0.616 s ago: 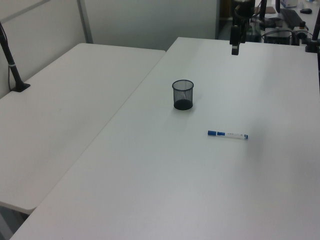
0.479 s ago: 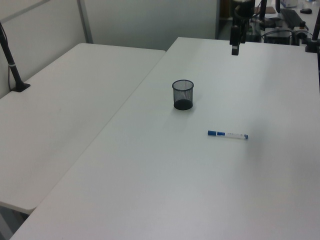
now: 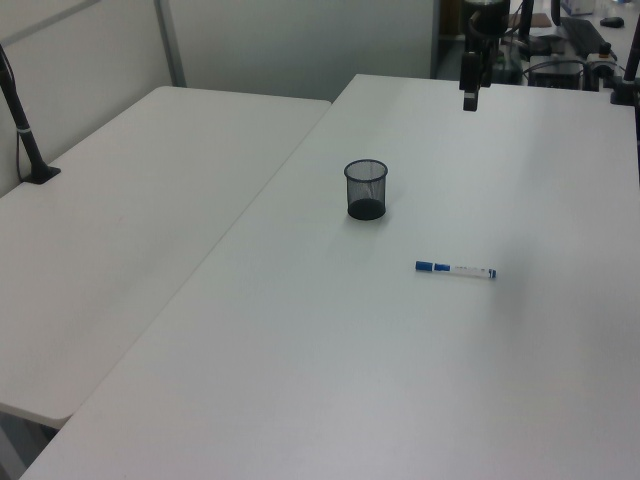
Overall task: Insert the marker
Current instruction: 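Move the gripper down toward the white-and-blue marker on the table, then close the gripper on the marker near its blue cap end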
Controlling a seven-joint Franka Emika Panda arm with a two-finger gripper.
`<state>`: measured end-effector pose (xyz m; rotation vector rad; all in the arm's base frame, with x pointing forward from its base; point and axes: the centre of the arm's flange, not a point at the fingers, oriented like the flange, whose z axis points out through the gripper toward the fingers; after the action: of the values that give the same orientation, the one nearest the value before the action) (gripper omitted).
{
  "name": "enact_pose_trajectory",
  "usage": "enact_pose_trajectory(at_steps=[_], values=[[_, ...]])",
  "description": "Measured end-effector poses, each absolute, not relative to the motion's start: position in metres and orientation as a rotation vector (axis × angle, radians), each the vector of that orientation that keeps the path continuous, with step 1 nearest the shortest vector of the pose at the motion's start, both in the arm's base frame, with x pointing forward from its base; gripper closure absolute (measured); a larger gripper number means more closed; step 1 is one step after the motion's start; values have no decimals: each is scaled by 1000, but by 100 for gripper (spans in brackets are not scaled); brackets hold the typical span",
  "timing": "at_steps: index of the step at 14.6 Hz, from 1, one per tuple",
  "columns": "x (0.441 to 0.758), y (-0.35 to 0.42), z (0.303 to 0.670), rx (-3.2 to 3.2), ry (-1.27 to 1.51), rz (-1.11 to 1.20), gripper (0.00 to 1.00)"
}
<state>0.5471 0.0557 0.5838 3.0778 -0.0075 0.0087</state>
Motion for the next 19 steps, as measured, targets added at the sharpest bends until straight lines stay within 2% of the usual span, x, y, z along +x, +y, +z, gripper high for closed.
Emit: enact_pose_trajectory(at_steps=[4, 7, 16, 19], values=[[550, 56, 569, 3077, 26, -37, 0], [558, 68, 528, 3074, 103, -135, 0], [580, 130, 397, 3071, 280, -206, 0], [590, 138, 362, 3082, 265, -191, 6]])
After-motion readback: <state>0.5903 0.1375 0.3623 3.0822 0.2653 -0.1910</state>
